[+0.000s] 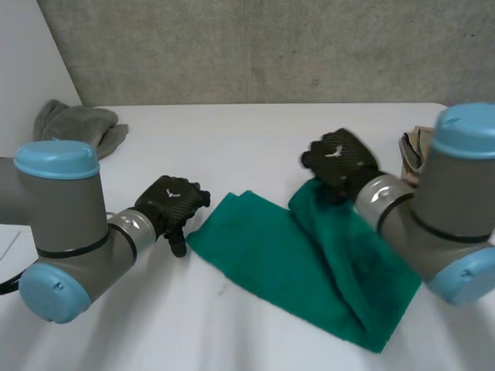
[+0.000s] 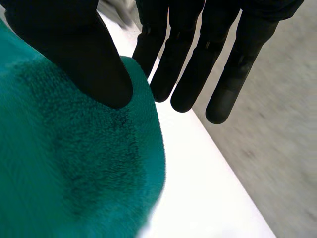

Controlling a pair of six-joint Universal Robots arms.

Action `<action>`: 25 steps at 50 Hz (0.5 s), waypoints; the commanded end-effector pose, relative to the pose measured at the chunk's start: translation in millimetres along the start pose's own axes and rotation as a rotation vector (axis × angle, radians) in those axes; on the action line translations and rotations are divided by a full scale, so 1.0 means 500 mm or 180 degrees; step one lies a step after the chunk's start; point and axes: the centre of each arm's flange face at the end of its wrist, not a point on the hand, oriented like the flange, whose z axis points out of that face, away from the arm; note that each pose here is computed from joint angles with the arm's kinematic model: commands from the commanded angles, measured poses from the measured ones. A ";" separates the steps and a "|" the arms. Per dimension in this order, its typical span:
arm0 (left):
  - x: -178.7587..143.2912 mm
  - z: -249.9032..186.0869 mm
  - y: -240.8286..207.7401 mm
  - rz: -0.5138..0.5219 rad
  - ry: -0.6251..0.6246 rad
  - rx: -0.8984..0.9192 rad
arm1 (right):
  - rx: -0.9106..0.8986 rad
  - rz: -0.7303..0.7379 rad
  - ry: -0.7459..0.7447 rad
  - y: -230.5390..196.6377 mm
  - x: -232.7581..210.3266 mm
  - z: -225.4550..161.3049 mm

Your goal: Fold the laundry.

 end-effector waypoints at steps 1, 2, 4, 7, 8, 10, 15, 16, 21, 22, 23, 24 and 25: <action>0.006 0.024 0.014 0.0005 0.0054 -0.0073 | -0.0329 -0.0096 0.0427 0.032 0.082 -0.041; 0.007 0.027 0.018 0.0002 0.0063 -0.0090 | -0.0325 -0.0087 0.0448 0.034 0.088 -0.044; 0.009 0.031 0.022 0.0001 0.0078 -0.0110 | -0.0310 -0.0070 0.0482 0.037 0.098 -0.050; 0.014 0.039 0.027 -0.0009 0.0116 -0.0113 | -0.0283 -0.0041 0.0488 0.041 0.109 -0.060; 0.016 0.041 0.028 -0.0011 0.0133 -0.0116 | -0.0268 -0.0036 0.0487 0.041 0.112 -0.063; 0.024 0.046 0.029 -0.0002 0.0188 -0.0101 | -0.0272 0.0008 0.0494 0.047 0.120 -0.067; 0.042 0.048 0.026 0.0032 0.0278 -0.0079 | -0.0306 0.0068 0.0538 0.060 0.134 -0.066; 0.048 0.050 0.027 0.0049 0.0292 -0.0079 | -0.0331 0.0083 0.0567 0.066 0.141 -0.064; 0.052 0.062 0.028 0.0189 0.0244 -0.0103 | -0.0343 0.0087 0.0660 0.074 0.166 -0.054; 0.032 0.066 0.019 0.0212 0.0093 -0.0085 | -0.0303 0.0073 0.0716 0.069 0.179 -0.050; 0.014 0.067 0.010 0.0219 -0.0045 -0.0067 | -0.0275 0.0069 0.0750 0.064 0.186 -0.048; -0.002 0.065 -0.005 0.0217 -0.0167 -0.0020 | -0.0229 0.0053 0.0798 0.057 0.197 -0.045; -0.042 0.061 -0.037 0.0190 -0.0460 0.0094 | -0.0155 0.0034 0.0872 0.046 0.211 -0.042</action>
